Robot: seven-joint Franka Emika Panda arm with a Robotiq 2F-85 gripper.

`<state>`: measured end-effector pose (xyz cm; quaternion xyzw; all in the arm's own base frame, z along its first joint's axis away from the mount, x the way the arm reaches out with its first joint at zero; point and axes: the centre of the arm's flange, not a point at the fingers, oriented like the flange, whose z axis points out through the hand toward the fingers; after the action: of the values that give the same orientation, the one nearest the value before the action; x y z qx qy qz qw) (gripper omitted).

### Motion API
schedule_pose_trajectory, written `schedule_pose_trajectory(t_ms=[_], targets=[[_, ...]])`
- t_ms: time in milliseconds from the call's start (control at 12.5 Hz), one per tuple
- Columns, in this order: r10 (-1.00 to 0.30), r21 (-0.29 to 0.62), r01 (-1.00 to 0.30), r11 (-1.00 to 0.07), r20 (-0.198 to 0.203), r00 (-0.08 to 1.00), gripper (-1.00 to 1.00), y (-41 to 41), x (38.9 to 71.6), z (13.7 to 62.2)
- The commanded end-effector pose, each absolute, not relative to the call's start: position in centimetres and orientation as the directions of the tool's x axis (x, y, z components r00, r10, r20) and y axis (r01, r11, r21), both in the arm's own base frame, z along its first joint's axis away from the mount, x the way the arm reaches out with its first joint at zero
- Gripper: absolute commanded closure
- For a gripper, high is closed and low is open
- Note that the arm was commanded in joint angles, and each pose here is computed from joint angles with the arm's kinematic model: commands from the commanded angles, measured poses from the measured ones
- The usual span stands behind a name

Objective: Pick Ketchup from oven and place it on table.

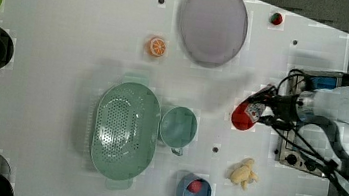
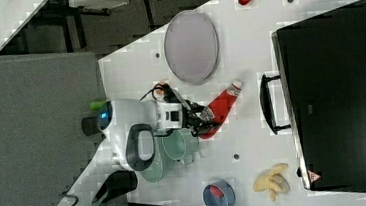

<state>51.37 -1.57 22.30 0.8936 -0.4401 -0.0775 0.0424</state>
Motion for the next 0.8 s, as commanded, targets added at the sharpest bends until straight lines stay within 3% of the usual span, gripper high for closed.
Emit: schedule_pose_trajectory(t_ms=[80, 240, 480, 800], targets=[[-0.780, 0.114, -0.771, -0.626, -0.072, 0.622, -0.27, -0.6, 52.1, 21.7], [-0.784, 0.105, -0.777, -0.621, -0.062, 0.618, -0.32, -0.8, 52.1, 21.2], [-0.786, 0.109, -0.779, -0.618, -0.064, 0.615, -0.96, -0.9, 51.9, 21.1], [-0.822, 0.051, -0.820, -0.570, -0.021, 0.570, -1.00, -0.7, 53.5, 25.4]])
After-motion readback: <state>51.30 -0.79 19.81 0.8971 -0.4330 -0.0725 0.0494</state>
